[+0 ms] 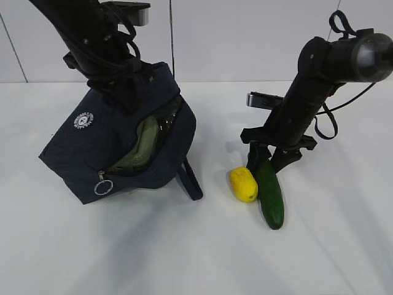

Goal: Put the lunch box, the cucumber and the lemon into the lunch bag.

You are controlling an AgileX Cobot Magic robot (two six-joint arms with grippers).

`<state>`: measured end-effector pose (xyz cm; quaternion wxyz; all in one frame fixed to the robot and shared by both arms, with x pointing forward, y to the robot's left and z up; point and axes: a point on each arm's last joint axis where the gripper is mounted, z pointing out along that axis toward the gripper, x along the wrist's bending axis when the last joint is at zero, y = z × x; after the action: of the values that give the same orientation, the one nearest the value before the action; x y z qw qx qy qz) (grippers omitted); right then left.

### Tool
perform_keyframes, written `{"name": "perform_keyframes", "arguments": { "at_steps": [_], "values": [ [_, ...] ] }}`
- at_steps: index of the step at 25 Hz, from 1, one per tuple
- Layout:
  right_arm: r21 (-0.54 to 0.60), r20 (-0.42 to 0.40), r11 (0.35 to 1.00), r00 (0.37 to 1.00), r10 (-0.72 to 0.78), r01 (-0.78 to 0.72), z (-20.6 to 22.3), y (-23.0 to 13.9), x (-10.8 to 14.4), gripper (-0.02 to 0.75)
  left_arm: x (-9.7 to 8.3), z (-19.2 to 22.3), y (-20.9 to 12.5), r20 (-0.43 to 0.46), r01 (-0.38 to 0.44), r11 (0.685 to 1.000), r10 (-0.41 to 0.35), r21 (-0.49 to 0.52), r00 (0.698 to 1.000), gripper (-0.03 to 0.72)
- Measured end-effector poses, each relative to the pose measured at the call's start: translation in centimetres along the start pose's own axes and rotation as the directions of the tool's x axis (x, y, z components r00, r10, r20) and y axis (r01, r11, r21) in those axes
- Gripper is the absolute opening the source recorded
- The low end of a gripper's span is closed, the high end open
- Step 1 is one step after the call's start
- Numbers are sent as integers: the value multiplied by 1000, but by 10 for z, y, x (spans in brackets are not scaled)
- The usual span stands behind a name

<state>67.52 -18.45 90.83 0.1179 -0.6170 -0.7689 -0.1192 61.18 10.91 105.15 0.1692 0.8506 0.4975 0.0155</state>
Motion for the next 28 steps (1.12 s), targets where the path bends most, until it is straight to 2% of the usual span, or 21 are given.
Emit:
{"name": "perform_keyframes", "arguments": {
  "at_steps": [6, 12, 14, 17, 18, 22, 28],
  "values": [
    [-45, 8, 999, 1000, -27, 27, -14, 10, 5, 312, 0, 0, 0, 0, 0, 1000, 0, 0, 1000, 16],
    [-103, -13, 990, 995, -95, 93, -51, 23, 18, 307, 0, 0, 0, 0, 0, 1000, 0, 0, 1000, 16],
    [-161, -76, 980, 988, -132, 119, -67, 28, 24, 307, 0, 0, 0, -1, -1, 1000, 1, 0, 1000, 16],
    [-248, -239, 961, 953, -187, 126, -80, 33, 35, 307, 0, 0, 0, -1, -1, 1000, 1, 0, 1000, 16],
    [-264, -269, 957, 943, -196, 124, -82, 33, 36, 307, 0, 0, 0, -1, -1, 1000, 1, 0, 1000, 16],
    [-289, -354, 951, 911, -211, 108, -81, 36, 46, 307, -1, 0, 1, 13, 6, 1000, -6, -8, 1000, 15],
    [-274, -456, 955, 860, -231, 112, -54, 40, 62, 307, -2, 0, 4, 22, 13, 999, -12, -43, 1000, 15]
  ]
}}
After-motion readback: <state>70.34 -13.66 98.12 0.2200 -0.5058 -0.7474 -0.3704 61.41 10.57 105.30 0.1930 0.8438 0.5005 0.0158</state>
